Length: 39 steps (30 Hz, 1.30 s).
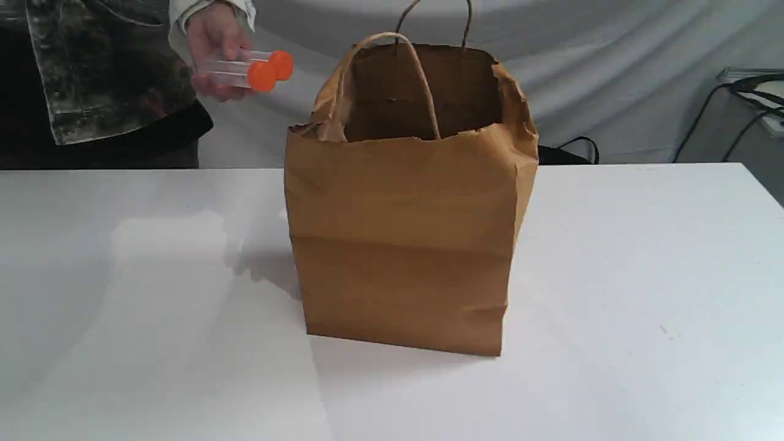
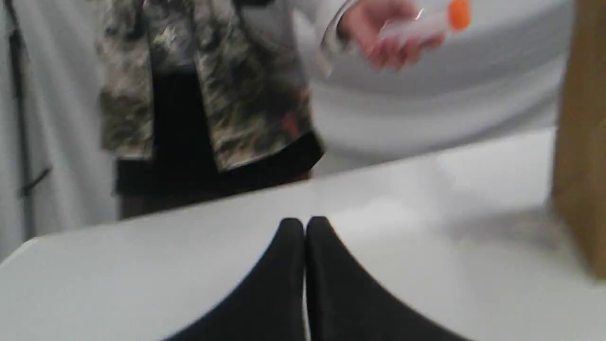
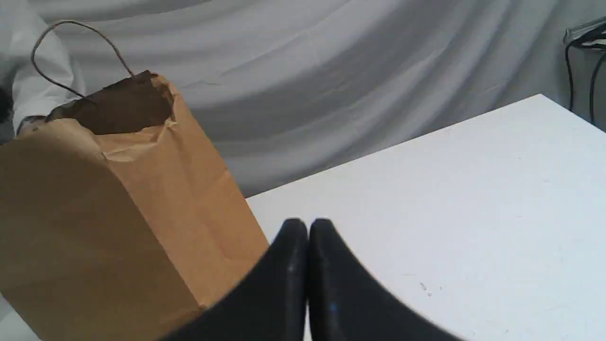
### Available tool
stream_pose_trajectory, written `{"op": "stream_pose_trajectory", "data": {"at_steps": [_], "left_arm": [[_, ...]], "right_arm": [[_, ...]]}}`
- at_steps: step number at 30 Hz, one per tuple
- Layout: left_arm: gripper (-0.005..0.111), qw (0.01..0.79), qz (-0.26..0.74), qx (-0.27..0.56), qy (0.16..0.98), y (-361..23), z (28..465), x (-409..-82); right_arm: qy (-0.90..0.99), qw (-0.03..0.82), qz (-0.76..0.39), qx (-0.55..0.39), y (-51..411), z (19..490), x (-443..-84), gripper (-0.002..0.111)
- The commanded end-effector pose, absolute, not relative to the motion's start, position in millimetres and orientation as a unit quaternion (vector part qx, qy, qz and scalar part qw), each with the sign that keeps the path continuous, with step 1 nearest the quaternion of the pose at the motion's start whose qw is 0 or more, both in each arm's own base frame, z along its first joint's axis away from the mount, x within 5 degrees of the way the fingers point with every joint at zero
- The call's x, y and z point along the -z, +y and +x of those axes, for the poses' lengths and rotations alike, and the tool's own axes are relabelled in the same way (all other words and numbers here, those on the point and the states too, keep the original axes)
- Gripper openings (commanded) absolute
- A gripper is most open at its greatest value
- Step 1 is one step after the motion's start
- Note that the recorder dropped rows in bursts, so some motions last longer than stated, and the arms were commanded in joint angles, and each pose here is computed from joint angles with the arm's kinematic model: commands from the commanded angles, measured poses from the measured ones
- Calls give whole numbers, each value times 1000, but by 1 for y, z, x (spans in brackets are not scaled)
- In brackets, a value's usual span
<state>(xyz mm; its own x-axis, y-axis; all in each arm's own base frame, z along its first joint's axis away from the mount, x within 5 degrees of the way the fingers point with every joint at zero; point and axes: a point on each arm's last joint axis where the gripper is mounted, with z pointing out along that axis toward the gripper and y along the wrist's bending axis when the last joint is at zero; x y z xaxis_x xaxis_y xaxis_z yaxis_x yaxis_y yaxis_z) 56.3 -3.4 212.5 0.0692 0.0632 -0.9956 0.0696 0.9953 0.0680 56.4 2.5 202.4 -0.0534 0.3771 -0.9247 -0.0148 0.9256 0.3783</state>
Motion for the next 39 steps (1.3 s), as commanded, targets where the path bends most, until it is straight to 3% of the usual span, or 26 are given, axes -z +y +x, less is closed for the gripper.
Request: {"op": "stream_pose_trajectory", "data": {"at_steps": [1, 14, 17, 19, 23, 27, 32, 39], "left_arm": [[0, 791, 27, 155, 591, -17, 50, -233], [0, 897, 164, 326, 249, -38, -3, -280], [0, 905, 134, 353, 195, -31, -11, -286], [0, 915, 58, 361, 168, -18, -10, -291], [0, 935, -25, 309, 173, -2, -3, -291], [0, 966, 60, 194, 157, -13, -12, -306], [0, 976, 126, 141, 106, -22, -23, -340], [0, 984, 31, 101, 144, -9, 29, -404]], "right_arm": [[712, 673, 134, -147, 2, 56, -201, 0], [714, 669, 139, -153, 3, 56, -200, 0], [715, 668, 139, -153, 3, 56, -200, 0], [716, 665, 143, -157, 3, 56, -199, 0], [716, 660, 153, -170, 3, 56, -199, 0], [715, 661, 153, -170, 3, 56, -199, 0], [708, 665, 159, -178, 3, 56, -200, 0], [708, 665, 159, -178, 3, 56, -200, 0]]}}
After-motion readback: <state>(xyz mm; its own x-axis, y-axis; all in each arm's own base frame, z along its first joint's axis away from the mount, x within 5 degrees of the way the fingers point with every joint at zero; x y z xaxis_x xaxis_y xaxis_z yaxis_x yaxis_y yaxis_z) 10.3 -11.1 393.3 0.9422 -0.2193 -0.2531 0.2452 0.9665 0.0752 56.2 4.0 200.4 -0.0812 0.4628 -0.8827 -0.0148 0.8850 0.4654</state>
